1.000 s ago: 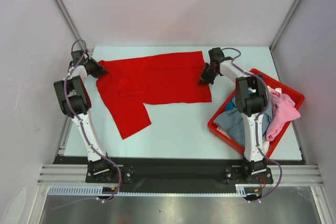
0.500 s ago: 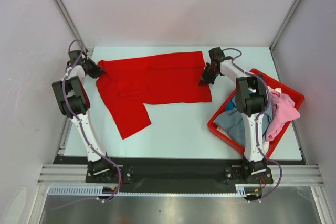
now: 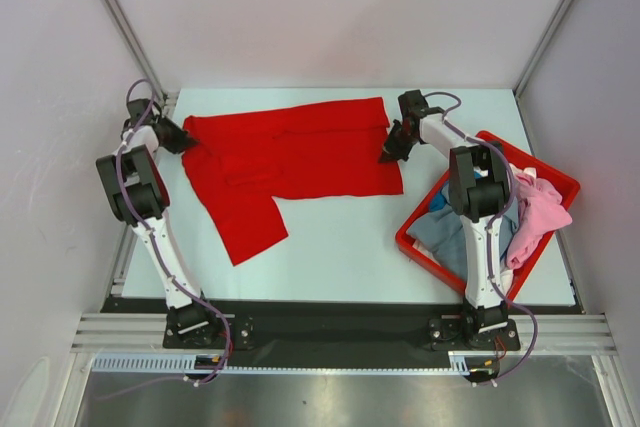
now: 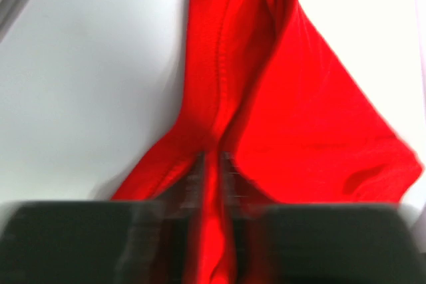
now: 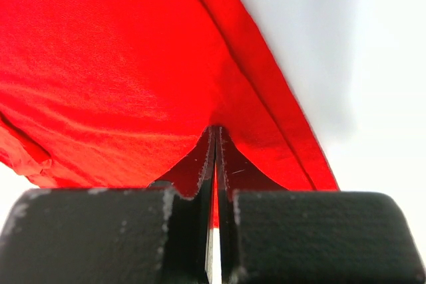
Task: Fold and stack the t-shirts
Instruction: Fold the tshirt
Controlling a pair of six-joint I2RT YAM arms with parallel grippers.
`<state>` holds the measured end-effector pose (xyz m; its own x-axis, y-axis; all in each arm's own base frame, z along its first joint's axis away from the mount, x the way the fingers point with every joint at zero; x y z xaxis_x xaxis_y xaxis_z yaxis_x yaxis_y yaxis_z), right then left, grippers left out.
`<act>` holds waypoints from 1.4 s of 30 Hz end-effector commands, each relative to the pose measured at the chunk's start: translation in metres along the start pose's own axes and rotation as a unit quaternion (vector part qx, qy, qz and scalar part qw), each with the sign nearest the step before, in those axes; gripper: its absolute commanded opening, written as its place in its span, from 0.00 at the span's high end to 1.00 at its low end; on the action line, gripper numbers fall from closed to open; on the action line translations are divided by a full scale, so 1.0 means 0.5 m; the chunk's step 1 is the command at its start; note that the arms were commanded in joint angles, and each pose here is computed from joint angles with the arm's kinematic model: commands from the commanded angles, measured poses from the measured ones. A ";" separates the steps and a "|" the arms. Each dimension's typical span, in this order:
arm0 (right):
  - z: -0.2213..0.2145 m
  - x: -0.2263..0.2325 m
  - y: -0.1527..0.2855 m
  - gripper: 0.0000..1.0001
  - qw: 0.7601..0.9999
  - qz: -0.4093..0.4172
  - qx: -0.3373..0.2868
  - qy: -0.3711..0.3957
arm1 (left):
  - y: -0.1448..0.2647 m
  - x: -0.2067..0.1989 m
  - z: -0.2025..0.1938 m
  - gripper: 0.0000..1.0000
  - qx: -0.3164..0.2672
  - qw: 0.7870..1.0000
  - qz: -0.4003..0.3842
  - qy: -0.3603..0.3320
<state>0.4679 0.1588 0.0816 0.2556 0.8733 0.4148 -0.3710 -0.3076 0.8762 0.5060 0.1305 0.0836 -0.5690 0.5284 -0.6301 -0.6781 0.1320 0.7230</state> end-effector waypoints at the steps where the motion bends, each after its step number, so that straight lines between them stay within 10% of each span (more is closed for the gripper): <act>1: -0.014 -0.064 -0.038 0.99 0.997 -0.067 0.023 -0.006 | 0.039 -0.019 0.032 0.75 -0.027 0.999 -0.018 -0.015; 6: 0.032 -0.018 0.000 0.99 0.999 -0.022 -0.038 0.014 | 0.068 -0.050 0.035 0.52 -0.036 0.998 -0.040 -0.037; 11: 0.098 0.008 0.027 0.93 0.996 0.007 -0.091 0.012 | 0.126 -0.081 0.038 0.50 -0.062 0.995 -0.058 -0.061; 24: 0.266 0.040 0.023 0.28 0.967 0.096 -0.207 0.116 | 0.105 -0.127 0.123 0.23 -0.147 0.962 -0.104 -0.207; 42: 0.358 0.048 -0.121 0.45 0.930 0.219 -0.290 0.049 | -0.076 -0.098 0.112 0.24 -0.128 0.977 -0.134 -0.104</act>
<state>0.6464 0.1242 0.0777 -0.0854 0.7844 0.6143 -0.8238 -0.4024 0.3993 0.5676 0.1531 0.0866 -0.3159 0.6662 -0.6755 -0.8757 0.0692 0.4778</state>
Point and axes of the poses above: each gripper's point midway between its finger pads, its own y axis back along the fingers, its own x axis along the line the jaws close on, z = x × y, the point moved 7 cm from there along y, back along the fingers, and after that the axes turned 6 degrees about y, right-handed, at the moved point
